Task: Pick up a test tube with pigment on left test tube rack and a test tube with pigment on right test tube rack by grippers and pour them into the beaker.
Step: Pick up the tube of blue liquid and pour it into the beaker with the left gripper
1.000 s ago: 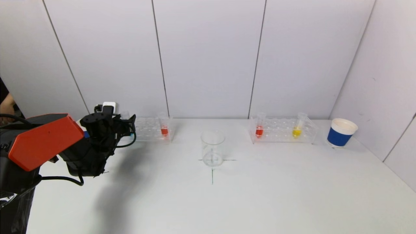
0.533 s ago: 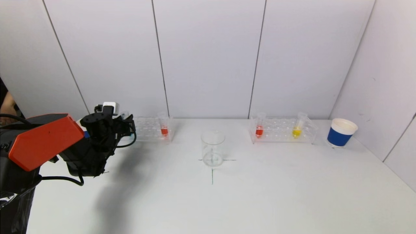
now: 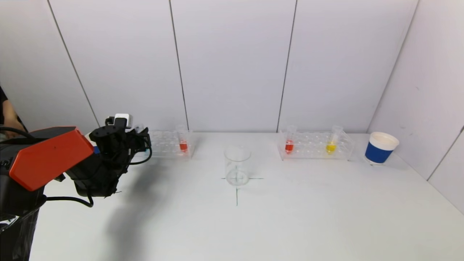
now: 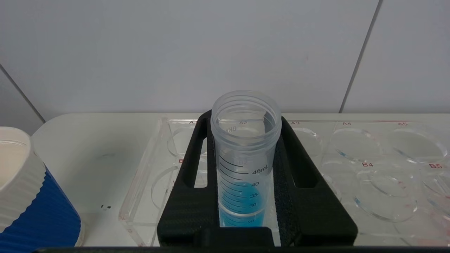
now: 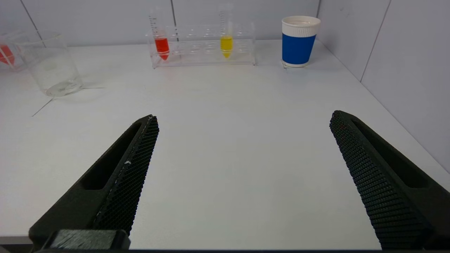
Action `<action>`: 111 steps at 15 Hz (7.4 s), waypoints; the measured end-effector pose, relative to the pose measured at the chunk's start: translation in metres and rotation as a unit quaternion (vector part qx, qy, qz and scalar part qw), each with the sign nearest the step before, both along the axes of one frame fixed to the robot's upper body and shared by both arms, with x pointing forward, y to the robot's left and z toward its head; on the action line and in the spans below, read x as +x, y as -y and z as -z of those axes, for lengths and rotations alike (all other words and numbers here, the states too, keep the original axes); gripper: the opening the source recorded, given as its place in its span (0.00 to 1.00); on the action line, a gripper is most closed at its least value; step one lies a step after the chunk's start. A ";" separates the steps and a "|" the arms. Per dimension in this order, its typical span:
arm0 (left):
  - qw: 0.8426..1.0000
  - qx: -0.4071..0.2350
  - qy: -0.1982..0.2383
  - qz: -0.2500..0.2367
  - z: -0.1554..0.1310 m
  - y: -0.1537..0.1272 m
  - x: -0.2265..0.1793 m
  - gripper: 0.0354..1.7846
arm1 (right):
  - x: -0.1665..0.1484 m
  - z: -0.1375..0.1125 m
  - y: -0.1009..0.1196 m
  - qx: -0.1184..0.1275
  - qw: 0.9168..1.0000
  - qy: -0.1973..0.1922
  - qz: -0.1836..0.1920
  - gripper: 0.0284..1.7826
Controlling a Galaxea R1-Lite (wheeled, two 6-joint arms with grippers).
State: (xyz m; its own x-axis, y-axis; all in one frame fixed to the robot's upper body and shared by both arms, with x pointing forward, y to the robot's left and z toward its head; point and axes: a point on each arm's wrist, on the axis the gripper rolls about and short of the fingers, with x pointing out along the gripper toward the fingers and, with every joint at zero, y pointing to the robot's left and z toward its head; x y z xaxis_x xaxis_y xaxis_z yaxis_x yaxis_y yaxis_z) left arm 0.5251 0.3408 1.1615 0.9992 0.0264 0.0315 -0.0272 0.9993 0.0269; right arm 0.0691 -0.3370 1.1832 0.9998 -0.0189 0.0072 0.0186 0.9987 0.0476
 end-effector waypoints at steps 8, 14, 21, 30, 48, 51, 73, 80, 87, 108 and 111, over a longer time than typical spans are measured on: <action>1.000 -0.007 -0.001 -0.001 -0.025 -0.001 -0.005 0.24 | 0.000 0.000 0.000 0.000 1.000 0.000 0.000 0.99; 1.000 -0.007 0.012 0.004 -0.068 0.004 -0.015 0.24 | 0.000 0.000 0.000 0.000 1.000 0.000 0.000 0.99; 0.999 -0.006 0.023 0.023 -0.127 0.025 -0.034 0.24 | 0.000 0.000 0.000 0.000 1.000 0.000 0.000 0.99; 0.997 0.002 0.036 0.071 -0.206 0.081 -0.072 0.24 | 0.000 0.000 0.000 0.000 1.000 0.000 0.000 0.99; 0.928 0.158 0.074 0.329 -0.211 0.177 -0.048 0.24 | 0.000 0.000 0.000 0.000 1.000 0.000 0.000 0.99; 0.895 0.216 0.090 0.379 -0.202 0.176 -0.037 0.24 | 0.000 0.000 0.000 0.000 1.000 0.000 0.000 0.99; 0.745 0.465 0.201 0.434 -0.117 0.184 -0.007 0.24 | 0.000 0.000 0.000 0.000 1.000 0.000 0.000 0.99; 0.725 0.467 0.278 0.424 -0.106 0.189 -0.012 0.24 | 0.000 0.000 0.000 0.000 1.000 0.000 0.000 0.99; 0.691 0.493 0.314 0.425 -0.091 0.190 -0.013 0.24 | 0.000 0.000 0.000 0.000 1.000 0.000 0.000 0.99; 0.619 0.575 0.361 0.394 -0.071 0.189 -0.006 0.24 | 0.000 0.000 0.000 0.000 1.000 0.000 0.000 0.99; 0.611 0.585 0.366 0.387 -0.069 0.189 -0.004 0.24 | 0.000 0.000 0.000 0.000 1.000 0.000 0.000 0.99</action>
